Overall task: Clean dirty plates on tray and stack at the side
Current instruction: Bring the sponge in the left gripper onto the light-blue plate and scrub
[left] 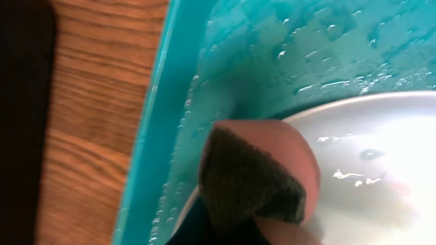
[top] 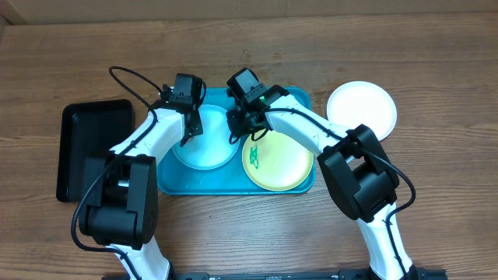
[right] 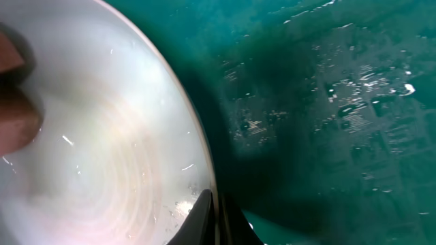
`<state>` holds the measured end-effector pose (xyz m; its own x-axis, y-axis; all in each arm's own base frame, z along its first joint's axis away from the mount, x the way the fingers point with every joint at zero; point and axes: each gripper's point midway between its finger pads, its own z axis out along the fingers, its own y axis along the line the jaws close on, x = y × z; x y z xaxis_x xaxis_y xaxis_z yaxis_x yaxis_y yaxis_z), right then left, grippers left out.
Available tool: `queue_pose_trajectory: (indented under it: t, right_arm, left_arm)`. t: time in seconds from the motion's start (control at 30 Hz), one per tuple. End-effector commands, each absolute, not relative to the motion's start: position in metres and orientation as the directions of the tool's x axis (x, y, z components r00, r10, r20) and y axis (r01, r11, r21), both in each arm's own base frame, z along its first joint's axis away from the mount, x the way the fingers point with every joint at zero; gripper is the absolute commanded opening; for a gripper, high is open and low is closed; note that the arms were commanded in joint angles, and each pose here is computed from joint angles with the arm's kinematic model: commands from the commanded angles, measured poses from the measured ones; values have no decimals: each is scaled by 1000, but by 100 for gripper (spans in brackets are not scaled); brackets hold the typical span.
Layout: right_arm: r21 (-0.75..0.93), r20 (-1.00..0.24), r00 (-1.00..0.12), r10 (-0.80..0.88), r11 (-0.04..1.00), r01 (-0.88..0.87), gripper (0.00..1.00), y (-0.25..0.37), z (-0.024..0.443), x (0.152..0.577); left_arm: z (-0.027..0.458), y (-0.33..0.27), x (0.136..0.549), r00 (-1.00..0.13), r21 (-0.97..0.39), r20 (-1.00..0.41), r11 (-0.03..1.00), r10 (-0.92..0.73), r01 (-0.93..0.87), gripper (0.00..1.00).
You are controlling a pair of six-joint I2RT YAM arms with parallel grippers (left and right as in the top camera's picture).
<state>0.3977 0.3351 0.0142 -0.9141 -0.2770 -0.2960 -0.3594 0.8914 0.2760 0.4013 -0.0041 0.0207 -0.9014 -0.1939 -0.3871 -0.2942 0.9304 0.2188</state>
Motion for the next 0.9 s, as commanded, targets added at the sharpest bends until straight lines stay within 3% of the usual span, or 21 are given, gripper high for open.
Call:
queue_pose_trajectory:
  t: [0.0,0.13,0.27,0.37,0.53,0.87]
  right_arm:
    - [242,-325,-909,-260,906,-346,4,324,27,408]
    - [242,-325,-909,-260,906,-346,4,324,27,408]
    - [243,-327,-909,-260,906,-347,4,324,27,408]
    - [245,-336,-906,-258,905,-349,4,326,28,410]
    - [246,-338,-905,-257,904,-349,4,326,28,410]
    - [246,-339,-905,-258,904,-350,4,326,28,411]
  left_arm:
    - [61,18,419,-868,291,-469,899,-164,-328,4]
    - [76,-32,429,-868,12,-456,974,-195,-225,4]
    - [71,-91,415,-925,-281,-330,955,-186,-91,4]
    - [59,-110,399,-955,-353,-248,933,-163,-68,4]
    - [22,-102,375,-975,-286,-162,953,-150,-99,4]
    - [15,-15,371,-958,195,-243,960,-150,-200,4]
